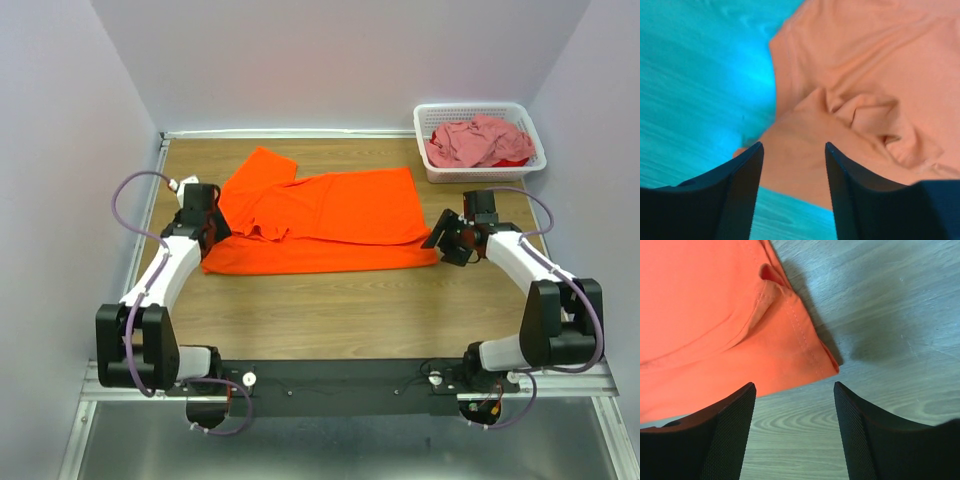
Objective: Fold and stack the t-shirts
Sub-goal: Fold the tshirt
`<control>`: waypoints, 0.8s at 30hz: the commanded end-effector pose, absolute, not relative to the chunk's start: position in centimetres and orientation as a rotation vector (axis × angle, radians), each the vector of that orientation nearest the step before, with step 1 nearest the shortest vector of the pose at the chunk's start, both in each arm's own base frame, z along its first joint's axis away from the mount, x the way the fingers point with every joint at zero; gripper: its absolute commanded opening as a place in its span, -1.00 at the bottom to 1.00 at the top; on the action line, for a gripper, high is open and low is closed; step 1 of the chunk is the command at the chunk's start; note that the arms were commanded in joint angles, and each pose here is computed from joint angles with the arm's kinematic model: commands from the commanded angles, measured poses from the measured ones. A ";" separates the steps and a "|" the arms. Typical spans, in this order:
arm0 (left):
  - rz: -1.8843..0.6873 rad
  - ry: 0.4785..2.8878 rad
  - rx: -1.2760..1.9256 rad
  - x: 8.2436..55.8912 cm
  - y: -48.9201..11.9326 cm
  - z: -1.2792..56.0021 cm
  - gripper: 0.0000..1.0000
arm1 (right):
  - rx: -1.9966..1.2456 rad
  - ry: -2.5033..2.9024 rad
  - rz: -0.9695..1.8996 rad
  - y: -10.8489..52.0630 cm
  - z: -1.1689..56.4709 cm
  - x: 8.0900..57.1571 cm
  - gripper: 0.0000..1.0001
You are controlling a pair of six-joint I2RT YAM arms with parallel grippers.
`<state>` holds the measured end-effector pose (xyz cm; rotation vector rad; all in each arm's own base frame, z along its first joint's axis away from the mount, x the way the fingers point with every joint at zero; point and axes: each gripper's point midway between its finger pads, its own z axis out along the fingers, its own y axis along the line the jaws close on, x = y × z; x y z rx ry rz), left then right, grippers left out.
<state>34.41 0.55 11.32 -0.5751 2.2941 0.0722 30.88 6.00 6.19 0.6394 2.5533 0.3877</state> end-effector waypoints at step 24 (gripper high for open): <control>-0.060 2.510 -0.868 28.3 3.8 0.8 -0.24 | 0.933 2.595 0.269 2.0 0.3 27.8 -0.10</control>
